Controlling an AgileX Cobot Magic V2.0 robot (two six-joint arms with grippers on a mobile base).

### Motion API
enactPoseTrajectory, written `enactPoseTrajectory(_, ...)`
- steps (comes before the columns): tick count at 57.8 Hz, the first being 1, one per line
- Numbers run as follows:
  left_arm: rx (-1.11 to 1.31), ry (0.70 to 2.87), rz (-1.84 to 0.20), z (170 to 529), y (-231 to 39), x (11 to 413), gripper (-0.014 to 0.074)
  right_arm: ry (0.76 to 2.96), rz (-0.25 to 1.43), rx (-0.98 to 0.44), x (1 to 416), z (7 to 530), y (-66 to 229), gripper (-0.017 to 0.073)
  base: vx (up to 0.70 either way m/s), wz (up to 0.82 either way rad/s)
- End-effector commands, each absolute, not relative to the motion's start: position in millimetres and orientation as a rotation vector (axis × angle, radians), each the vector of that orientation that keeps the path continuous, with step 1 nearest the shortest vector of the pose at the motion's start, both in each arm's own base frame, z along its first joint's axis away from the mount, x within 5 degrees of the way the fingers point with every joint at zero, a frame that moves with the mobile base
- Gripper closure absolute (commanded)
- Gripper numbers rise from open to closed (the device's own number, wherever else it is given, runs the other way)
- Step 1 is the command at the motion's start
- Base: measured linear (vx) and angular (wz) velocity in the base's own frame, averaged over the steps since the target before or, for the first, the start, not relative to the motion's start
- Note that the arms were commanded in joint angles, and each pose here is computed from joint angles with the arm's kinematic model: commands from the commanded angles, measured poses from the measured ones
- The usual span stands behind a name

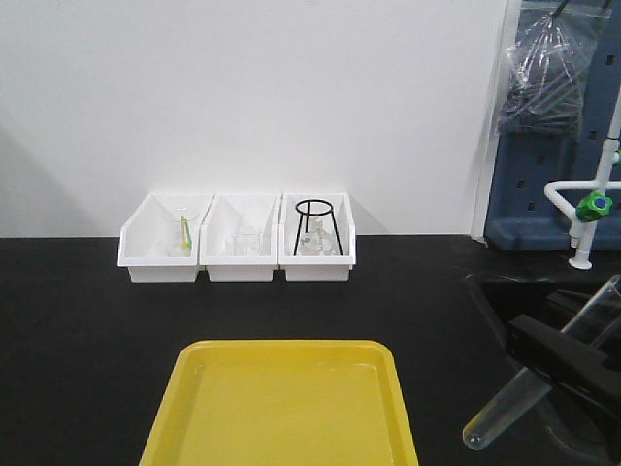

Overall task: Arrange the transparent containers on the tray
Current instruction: 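Drive the base to the bench with the yellow tray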

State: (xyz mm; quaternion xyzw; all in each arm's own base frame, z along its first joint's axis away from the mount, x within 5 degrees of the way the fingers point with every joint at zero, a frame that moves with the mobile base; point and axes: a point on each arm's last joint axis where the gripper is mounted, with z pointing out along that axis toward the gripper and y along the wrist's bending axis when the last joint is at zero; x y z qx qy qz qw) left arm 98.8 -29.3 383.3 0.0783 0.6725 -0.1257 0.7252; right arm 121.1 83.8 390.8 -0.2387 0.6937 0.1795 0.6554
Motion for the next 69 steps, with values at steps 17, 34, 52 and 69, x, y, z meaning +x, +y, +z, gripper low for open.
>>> enactPoseTrajectory(17, 0.163, 1.369, -0.298, 402.5, -29.2, 95.4, 0.0508, 1.455, 0.407, -0.517, 119.7, 408.8, 82.2, 0.0463, 0.28, 0.11)
enactPoseTrajectory(34, 0.163, 1.369, -0.298, 402.5, -29.2, 95.4, 0.0508, 1.455, 0.407, -0.517, 119.7, 408.8, 82.2, 0.0463, 0.22, 0.04)
enactPoseTrajectory(52, 0.163, 1.369, -0.298, 402.5, -29.2, 95.4, 0.0508, 1.455, 0.407, -0.517, 119.7, 408.8, 82.2, 0.0463, 0.14, -0.07)
enactPoseTrajectory(69, 0.163, 1.369, -0.299, 402.5, -29.2, 95.4, 0.0508, 1.455, 0.407, -0.516, 119.7, 408.8, 82.2, 0.0463, 0.06, -0.03)
